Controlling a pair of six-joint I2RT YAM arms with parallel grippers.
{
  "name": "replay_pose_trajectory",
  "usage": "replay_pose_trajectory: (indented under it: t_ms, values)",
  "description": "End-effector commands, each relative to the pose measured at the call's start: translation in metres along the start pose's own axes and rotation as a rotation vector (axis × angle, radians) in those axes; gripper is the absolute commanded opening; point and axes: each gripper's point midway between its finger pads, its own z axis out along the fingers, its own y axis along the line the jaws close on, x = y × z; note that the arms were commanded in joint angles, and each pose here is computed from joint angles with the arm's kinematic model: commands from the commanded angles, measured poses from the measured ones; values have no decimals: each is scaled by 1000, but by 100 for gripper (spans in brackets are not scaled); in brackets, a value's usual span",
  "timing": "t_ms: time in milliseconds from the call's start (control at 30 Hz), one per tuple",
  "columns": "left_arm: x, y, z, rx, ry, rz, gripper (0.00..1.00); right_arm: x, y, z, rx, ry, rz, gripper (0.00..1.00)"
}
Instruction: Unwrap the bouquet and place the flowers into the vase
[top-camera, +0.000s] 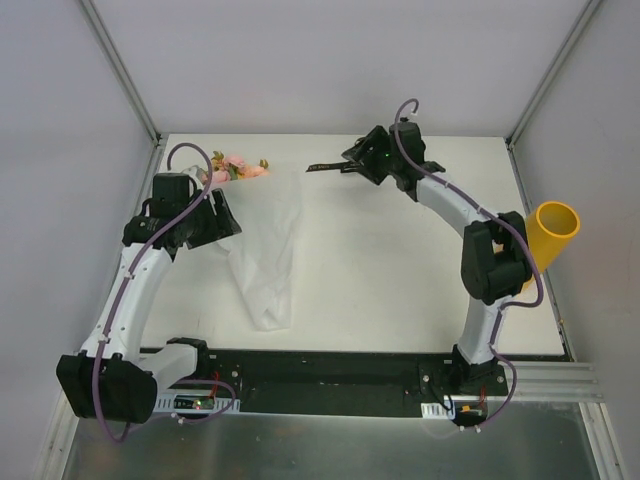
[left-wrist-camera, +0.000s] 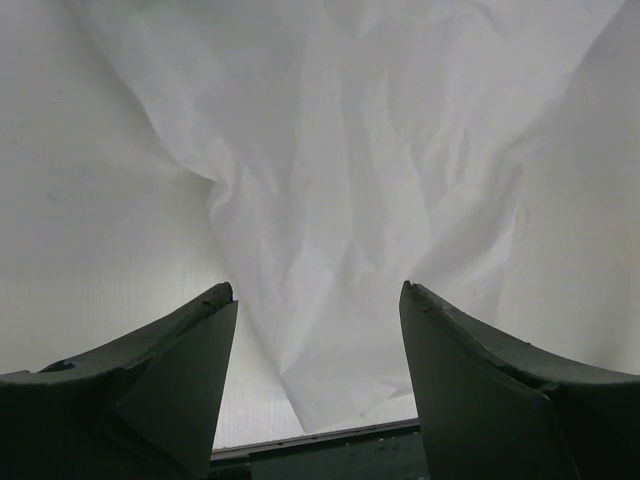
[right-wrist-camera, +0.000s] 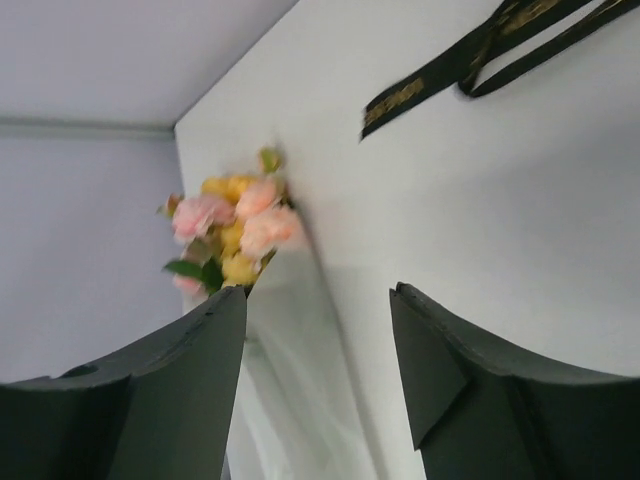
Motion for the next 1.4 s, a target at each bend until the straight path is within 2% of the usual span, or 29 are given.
replay_pose_trajectory:
  t_ms: [0, 167, 300, 467, 600, 667, 767, 867, 1033, 1167, 1367]
  values:
    - [4, -27, -11, 99, 43, 38, 68, 67, 48, -17, -211, 159, -96, 64]
    - [0, -19, -14, 41, 14, 32, 63, 130, 50, -3, -265, 264, -40, 54]
    - [-13, 10, -29, -141, -32, 86, 66, 168, 45, 5, -254, 321, -39, 50]
    - [-27, 19, -46, -210, -132, 44, 69, 210, 67, 3, -285, 379, -87, 49]
    - [-38, 23, -49, -242, -147, 94, 71, 256, 101, -18, -316, 440, -190, 49]
    - [-47, 29, -55, -288, -141, 85, 71, 275, 107, -27, -289, 427, -240, 49]
    - [-62, 28, -74, -320, -197, 70, 71, 303, 111, -41, -284, 426, -294, 53]
    - [-73, 14, -96, -265, -273, 47, 72, 316, 104, -47, -243, 389, -392, 54]
    - [-68, -22, -105, -82, -250, 4, 70, 323, 99, -44, -171, 334, -537, 56]
    - [-60, -8, -90, -141, -204, 8, 70, 327, 95, -43, -129, 279, -656, 59]
    - [-32, 29, -54, -283, -73, 20, 72, 349, 93, -41, -144, 325, -672, 59]
